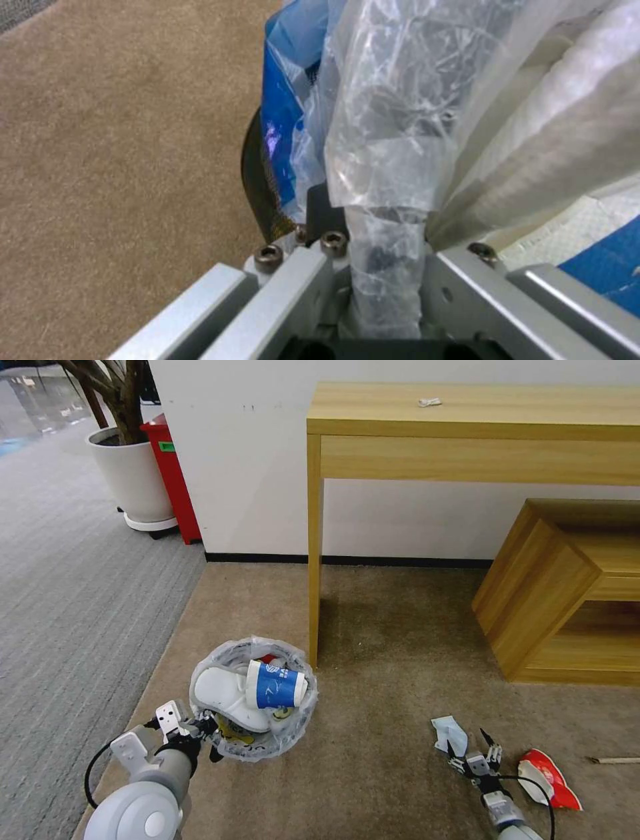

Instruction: Pick up the trash bin and place the garbage on the floor into it.

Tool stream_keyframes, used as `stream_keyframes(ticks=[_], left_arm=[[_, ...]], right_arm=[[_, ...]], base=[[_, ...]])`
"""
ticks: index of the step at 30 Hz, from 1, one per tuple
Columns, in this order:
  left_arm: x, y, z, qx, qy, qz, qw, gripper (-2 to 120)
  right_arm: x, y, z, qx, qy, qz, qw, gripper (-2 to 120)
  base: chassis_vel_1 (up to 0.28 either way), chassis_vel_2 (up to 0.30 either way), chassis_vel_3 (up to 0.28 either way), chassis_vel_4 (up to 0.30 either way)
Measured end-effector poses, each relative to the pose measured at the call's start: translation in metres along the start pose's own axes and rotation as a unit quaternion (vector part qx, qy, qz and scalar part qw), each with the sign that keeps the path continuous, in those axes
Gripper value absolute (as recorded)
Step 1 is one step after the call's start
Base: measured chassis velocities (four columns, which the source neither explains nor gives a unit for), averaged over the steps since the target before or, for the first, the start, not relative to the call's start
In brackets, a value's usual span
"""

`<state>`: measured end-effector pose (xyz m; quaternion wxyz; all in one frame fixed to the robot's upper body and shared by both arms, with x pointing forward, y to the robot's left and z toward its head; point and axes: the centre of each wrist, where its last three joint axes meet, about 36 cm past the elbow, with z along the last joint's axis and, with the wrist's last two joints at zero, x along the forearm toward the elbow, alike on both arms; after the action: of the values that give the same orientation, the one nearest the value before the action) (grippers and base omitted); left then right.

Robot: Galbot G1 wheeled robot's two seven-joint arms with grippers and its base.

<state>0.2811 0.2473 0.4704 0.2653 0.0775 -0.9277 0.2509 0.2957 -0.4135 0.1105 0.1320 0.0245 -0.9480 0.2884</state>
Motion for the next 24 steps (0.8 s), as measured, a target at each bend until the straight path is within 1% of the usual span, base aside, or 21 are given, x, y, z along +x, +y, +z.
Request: stream_keyframes(ticks=[1,2,5,6,9,10,13,15,17,18,19,20,21,22,24], left_arm=[[0.0010,-0.0002,-0.0001,0.000,-0.001,0.000,1.0000,0],[0.0010,-0.0002,-0.0001,0.000,-0.001,0.000,1.0000,0],[0.0049,-0.0014,-0.0013,0.000,-0.005,0.002,1.0000,0],[0.0049,-0.0014,-0.0013,0.000,-0.005,0.002,1.0000,0],[0.0069,-0.0021,-0.0010,0.001,-0.006,0.002,1.0000,0],[0.0069,-0.0021,-0.0010,0.001,-0.006,0.002,1.0000,0],[0.0080,-0.0014,0.0000,0.000,-0.008,-0.001,1.0000,0],[0.0081,-0.0014,0.0001,0.000,-0.008,-0.001,1.0000,0],[0.0084,-0.0012,0.0009,-0.001,-0.009,-0.002,1.0000,0],[0.0084,-0.0012,0.0009,-0.001,-0.009,-0.002,1.0000,0],[0.0085,-0.0012,0.0011,-0.002,-0.010,-0.003,0.9999,0],[0.0084,-0.0012,0.0012,-0.002,-0.010,-0.003,0.9999,0],[0.0081,-0.0009,0.0015,-0.003,-0.010,-0.004,0.9999,0],[0.0081,-0.0009,0.0015,-0.003,-0.010,-0.004,0.9999,0],[0.0073,-0.0005,0.0023,-0.004,-0.010,-0.006,0.9999,0]], right_arm=[[-0.0005,0.0004,0.0007,0.000,0.001,-0.002,1.000,85],[-0.0005,0.0004,0.0007,0.000,0.001,-0.002,1.000,85],[-0.0018,0.0016,0.0056,-0.003,0.009,-0.004,1.000,70],[-0.0018,0.0016,0.0056,-0.003,0.009,-0.004,1.000,70],[-0.0014,0.0022,0.0080,-0.004,0.009,-0.008,1.000,58],[-0.0014,0.0022,0.0080,-0.004,0.009,-0.008,1.000,58],[-0.0005,0.0039,0.0088,-0.006,0.010,-0.011,1.000,40],[-0.0005,0.0040,0.0089,-0.006,0.009,-0.011,1.000,39],[0.0003,0.0053,0.0097,-0.005,0.007,-0.014,1.000,28],[0.0003,0.0053,0.0097,-0.005,0.007,-0.014,1.000,28],[0.0007,0.0060,0.0097,-0.005,0.006,-0.015,1.000,22],[0.0008,0.0062,0.0096,-0.006,0.005,-0.015,1.000,21],[0.0014,0.0072,0.0090,-0.007,0.002,-0.017,1.000,15],[0.0014,0.0072,0.0090,-0.007,0.002,-0.017,1.000,15],[0.0024,0.0093,0.0069,-0.010,-0.003,-0.020,1.000,6]], base=[[0.000,0.000,0.000,0.000],[0.000,0.000,0.000,0.000],[0.000,0.000,0.000,0.000],[0.000,0.000,0.000,0.000],[0.000,0.000,0.000,0.000],[0.000,0.000,0.000,0.000],[0.000,0.000,0.000,0.000],[0.000,0.000,0.000,0.000],[0.000,0.000,0.000,0.000],[0.000,0.000,0.000,0.000],[0.000,0.000,0.000,0.000],[0.000,0.000,0.000,0.000],[0.000,0.000,0.000,0.000],[0.000,0.000,0.000,0.000],[0.000,0.000,0.000,0.000]])
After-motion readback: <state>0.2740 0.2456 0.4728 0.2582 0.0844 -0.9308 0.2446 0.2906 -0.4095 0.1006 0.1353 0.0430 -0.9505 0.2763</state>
